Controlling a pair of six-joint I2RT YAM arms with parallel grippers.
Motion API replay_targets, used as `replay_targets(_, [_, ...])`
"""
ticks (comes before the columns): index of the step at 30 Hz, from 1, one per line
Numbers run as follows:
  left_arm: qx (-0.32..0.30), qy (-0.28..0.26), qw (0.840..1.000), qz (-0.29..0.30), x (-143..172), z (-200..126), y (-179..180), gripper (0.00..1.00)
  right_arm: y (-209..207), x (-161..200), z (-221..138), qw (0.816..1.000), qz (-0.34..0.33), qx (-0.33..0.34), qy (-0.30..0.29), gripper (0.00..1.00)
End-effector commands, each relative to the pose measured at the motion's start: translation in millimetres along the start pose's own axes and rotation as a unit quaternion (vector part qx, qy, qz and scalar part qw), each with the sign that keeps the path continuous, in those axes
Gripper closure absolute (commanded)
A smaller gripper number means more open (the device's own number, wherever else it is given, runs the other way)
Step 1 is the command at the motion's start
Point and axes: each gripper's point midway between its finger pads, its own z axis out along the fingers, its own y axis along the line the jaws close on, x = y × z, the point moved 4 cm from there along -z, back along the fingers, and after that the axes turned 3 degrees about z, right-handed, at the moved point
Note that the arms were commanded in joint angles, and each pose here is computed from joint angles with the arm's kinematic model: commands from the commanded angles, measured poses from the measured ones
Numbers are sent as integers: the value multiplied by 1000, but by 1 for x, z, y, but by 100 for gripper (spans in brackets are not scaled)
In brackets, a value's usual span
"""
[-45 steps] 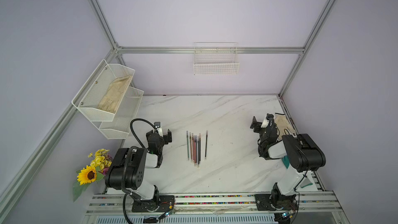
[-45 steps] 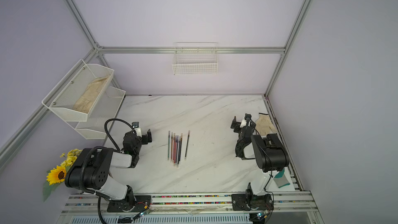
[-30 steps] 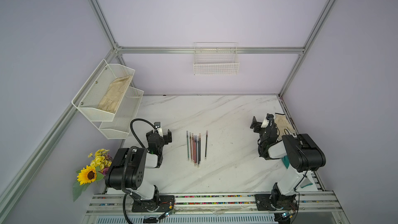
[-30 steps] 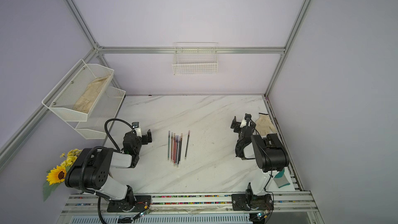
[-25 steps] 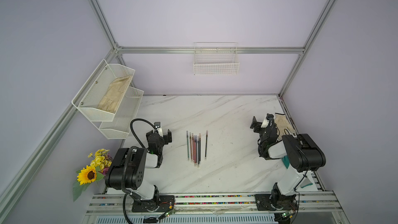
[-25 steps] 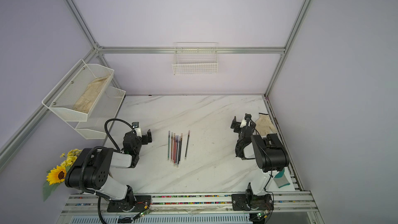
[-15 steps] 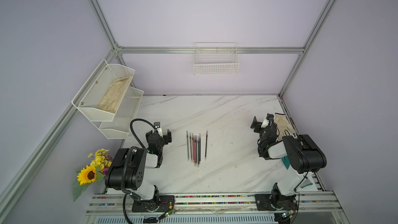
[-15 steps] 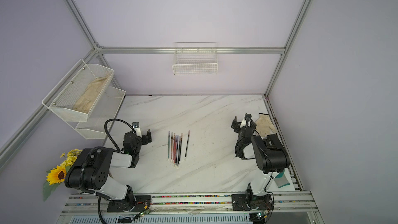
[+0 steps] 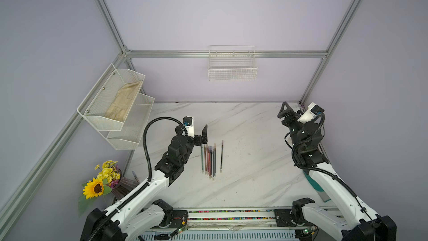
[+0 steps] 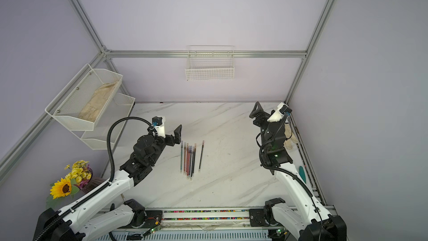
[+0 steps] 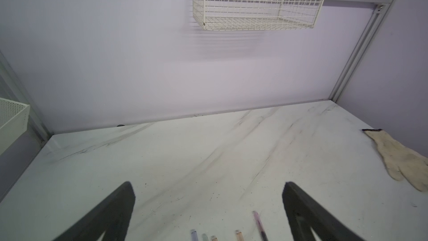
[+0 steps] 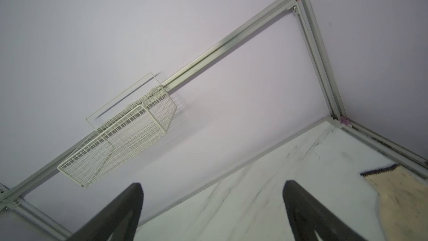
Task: Remove the protective cover of the pencils
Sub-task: Pick up the pencil from the center of the board.
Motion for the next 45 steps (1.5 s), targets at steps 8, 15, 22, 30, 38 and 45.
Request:
replay_targets(8, [35, -6, 999, -34, -94, -25, -7, 0, 16, 155, -53, 912, -40, -25, 408, 3])
replay_targets(15, [44, 32, 998, -17, -94, 19, -15, 0, 76, 236, -73, 884, -89, -49, 457, 4])
replay_targets(22, [19, 98, 995, -5, -70, 52, 11, 0, 105, 340, -53, 835, -150, -9, 530, 7])
replay_targets(30, [32, 135, 989, -49, -56, 59, 40, 0, 111, 385, -28, 838, -147, 4, 525, 41])
replay_targets(38, [62, 145, 982, -102, -55, 65, 48, 0, 88, 379, 4, 847, -149, 62, 506, 66])
replay_targets(45, [55, 137, 983, -112, -58, 61, 58, 0, 64, 385, 33, 827, -227, 167, 487, 70])
